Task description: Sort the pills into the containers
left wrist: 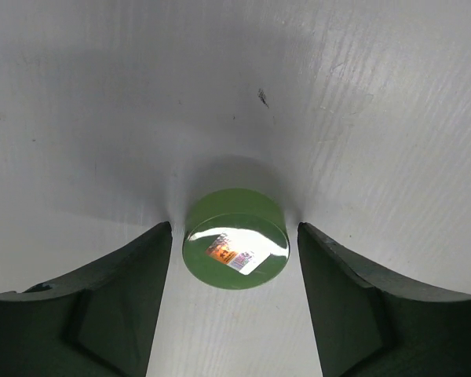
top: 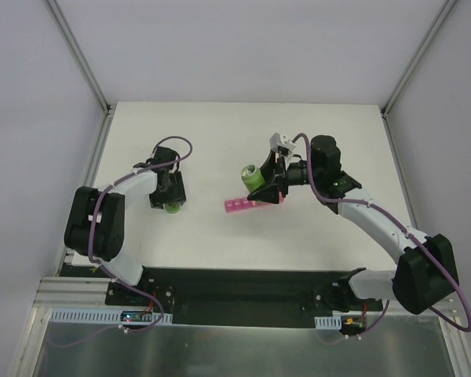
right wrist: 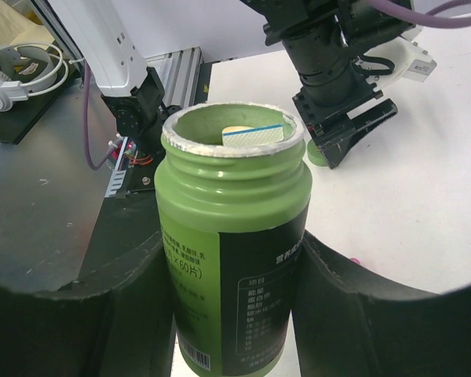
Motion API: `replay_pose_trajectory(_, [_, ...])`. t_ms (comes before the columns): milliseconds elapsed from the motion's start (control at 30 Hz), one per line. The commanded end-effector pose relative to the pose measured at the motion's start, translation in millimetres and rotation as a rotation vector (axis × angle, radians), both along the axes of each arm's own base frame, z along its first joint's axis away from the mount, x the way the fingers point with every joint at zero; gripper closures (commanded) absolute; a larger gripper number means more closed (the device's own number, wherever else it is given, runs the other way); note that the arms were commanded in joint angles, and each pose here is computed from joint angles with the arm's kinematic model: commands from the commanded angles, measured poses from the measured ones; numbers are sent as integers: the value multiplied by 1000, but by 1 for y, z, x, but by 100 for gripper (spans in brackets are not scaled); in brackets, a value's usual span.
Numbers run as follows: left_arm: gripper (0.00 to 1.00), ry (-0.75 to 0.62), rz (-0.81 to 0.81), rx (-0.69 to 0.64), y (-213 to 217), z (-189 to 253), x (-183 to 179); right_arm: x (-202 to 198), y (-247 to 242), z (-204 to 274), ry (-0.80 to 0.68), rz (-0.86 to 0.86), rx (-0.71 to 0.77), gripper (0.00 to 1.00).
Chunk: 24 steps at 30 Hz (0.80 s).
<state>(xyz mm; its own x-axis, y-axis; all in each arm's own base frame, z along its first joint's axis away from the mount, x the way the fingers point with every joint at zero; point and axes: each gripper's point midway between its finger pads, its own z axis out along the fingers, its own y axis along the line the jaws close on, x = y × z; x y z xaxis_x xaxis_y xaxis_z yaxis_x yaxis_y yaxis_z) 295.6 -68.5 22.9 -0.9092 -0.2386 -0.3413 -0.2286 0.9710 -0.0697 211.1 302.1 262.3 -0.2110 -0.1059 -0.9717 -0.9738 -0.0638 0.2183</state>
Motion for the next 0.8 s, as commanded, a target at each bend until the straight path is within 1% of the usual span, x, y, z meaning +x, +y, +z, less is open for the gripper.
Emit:
replay_pose_trajectory(0, [36, 11, 5, 24, 3, -2, 8, -6, 1, 19, -85, 46, 43, 90])
replay_pose_trajectory(533, [40, 35, -34, 88, 4, -2, -8, -4, 2, 17, -77, 46, 38, 90])
replay_pose_trajectory(700, [41, 33, -42, 91, 3, -1, -5, -4, 1, 19, -80, 41, 39, 90])
replay_pose_trajectory(767, [43, 38, -43, 91, 3, -2, -4, -4, 1, 18, -80, 42, 38, 90])
